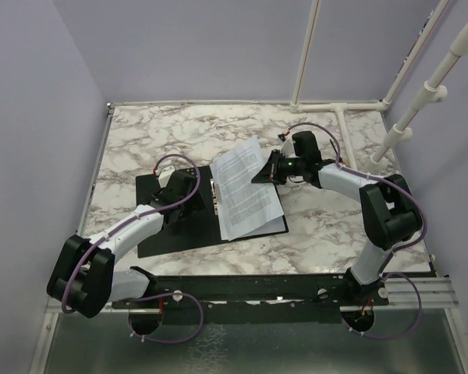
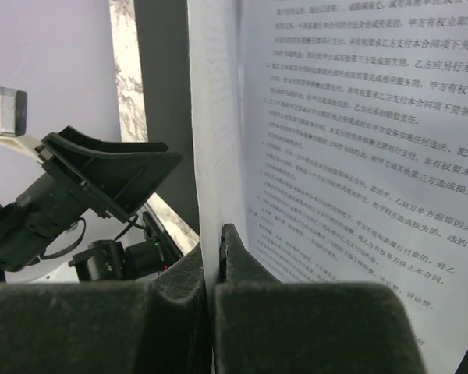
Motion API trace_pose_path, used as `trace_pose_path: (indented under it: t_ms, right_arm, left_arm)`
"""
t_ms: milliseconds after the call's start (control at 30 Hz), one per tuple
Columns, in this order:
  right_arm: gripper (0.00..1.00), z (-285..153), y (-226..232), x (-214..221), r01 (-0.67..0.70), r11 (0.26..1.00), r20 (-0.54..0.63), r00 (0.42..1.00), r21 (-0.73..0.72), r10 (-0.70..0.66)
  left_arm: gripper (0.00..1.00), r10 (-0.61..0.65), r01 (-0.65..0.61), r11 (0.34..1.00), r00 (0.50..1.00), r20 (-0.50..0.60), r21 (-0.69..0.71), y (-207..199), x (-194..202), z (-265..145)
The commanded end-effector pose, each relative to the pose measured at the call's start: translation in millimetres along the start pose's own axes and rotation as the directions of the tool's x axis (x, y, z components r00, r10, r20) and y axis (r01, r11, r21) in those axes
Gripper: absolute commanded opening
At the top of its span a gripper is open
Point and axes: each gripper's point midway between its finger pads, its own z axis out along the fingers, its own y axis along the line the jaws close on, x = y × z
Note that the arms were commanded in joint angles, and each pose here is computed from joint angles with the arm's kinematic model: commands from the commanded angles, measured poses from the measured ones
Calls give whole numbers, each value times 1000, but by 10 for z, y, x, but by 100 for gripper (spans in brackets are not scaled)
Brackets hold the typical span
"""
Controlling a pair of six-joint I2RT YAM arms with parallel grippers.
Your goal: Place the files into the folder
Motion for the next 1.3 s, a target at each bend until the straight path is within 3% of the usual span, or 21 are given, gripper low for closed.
trace_pose_path:
  t_ms: [0,1267]
  right_arm:
    - [1,77,-187,-4,-12,999,-11,1000,47,13]
    - [1,199,-712,118,-136,979,71,989,155,126]
  left_arm:
    - [98,-8,8,1000,1000,-3,0,3,18,43]
    - [98,-6,6,1000,1000,10,19,9,10,-7]
